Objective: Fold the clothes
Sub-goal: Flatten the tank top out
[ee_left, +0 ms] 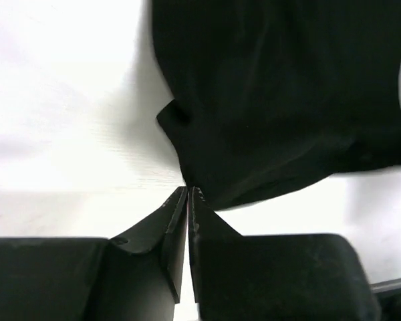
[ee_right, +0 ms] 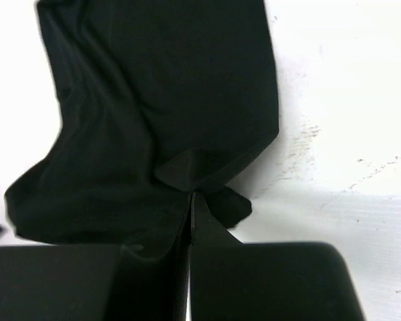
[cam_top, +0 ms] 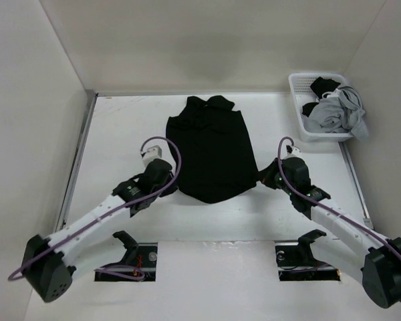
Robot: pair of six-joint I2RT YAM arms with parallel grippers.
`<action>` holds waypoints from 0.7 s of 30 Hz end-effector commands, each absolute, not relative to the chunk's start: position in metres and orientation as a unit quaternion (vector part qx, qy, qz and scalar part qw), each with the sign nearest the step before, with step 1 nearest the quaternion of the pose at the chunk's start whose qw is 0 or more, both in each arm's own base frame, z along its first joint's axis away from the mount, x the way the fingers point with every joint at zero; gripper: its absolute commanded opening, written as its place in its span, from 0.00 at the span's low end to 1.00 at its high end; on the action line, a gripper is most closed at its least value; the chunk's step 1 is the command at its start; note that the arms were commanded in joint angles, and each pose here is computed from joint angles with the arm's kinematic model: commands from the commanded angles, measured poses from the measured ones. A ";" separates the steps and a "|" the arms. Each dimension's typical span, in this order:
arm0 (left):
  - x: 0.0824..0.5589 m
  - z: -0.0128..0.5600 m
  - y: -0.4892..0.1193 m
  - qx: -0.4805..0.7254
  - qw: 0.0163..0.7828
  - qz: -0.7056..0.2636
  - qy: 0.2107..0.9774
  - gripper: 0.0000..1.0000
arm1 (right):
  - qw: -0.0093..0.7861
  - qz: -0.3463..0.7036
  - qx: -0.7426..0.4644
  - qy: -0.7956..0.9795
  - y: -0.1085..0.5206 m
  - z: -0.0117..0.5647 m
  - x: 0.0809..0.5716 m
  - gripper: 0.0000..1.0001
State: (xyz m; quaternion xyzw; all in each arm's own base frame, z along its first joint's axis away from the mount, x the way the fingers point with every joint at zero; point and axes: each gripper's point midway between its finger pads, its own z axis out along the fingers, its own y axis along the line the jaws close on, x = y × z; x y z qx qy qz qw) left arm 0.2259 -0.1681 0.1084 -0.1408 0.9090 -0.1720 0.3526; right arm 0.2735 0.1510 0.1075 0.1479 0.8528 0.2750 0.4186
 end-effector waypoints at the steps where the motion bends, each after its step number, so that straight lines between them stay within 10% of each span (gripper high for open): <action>1: 0.223 0.144 -0.121 -0.173 0.390 -0.116 0.897 0.06 | 0.444 0.321 0.127 0.827 0.165 0.144 0.266 0.00; 11: 0.204 0.137 -0.089 -0.198 0.372 -0.088 0.903 0.24 | 0.374 0.358 0.100 0.849 0.190 0.125 0.199 0.00; 21: 0.337 0.118 -0.158 -0.168 0.433 -0.163 0.870 0.51 | 0.404 0.327 0.118 0.846 0.185 0.120 0.221 0.00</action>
